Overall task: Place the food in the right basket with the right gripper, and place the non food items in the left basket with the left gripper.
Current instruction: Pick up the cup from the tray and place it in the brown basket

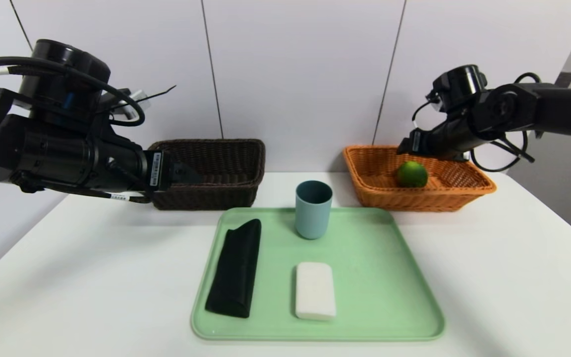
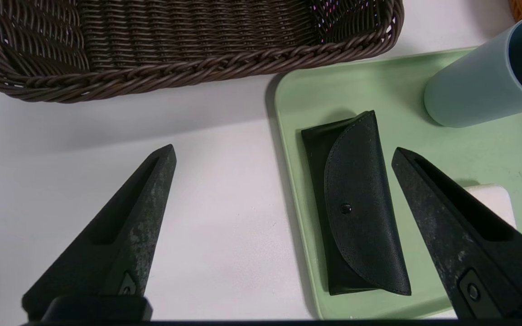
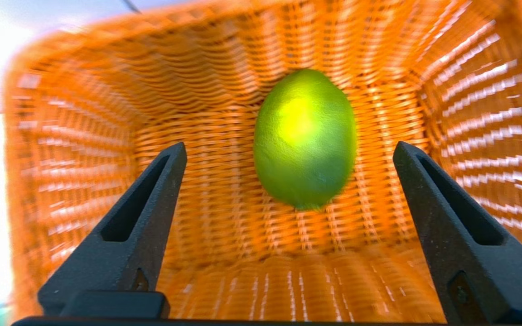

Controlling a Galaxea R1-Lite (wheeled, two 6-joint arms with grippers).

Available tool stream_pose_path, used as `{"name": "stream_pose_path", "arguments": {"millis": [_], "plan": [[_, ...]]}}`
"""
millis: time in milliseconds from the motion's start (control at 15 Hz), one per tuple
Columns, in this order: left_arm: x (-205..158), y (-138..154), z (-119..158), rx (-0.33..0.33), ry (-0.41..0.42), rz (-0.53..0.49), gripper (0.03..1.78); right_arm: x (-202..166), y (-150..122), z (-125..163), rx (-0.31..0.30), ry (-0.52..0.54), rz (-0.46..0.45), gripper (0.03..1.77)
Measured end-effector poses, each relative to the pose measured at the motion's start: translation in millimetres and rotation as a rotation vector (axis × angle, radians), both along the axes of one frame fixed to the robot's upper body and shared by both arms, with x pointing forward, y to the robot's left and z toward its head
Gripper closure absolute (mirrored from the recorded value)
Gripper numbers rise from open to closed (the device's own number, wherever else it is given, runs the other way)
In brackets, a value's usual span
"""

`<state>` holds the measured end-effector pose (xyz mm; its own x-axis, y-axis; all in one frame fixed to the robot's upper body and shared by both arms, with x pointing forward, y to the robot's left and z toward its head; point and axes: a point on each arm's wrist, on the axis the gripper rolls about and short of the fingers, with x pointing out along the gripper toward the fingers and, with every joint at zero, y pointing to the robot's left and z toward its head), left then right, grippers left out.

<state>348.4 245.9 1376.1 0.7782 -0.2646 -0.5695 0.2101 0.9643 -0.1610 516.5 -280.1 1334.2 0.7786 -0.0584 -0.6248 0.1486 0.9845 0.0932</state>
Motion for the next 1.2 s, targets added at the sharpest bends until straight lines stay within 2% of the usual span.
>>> {"name": "stream_pose_path", "arguments": {"millis": [133, 400, 533, 933, 1200], "plan": [[-3, 1, 2, -0.002, -0.005, 0.001, 0.12, -18, 8, 21, 0.006, -0.021, 0.026, 0.19], [-17, 3, -2, 0.026, 0.011, 0.025, 0.12, -77, 41, 68, 0.027, -0.075, 0.143, 0.15], [-22, 4, -1, 0.026, 0.003, 0.027, 0.12, -109, 56, 75, 0.026, -0.07, 0.214, 0.14], [-32, 6, 2, 0.025, -0.006, 0.024, 0.12, -182, 73, 55, -0.007, 0.03, 0.352, 0.11], [-35, 5, 3, 0.022, -0.01, 0.015, 0.12, -209, 82, 14, -0.023, 0.066, 0.432, 0.11]]}}
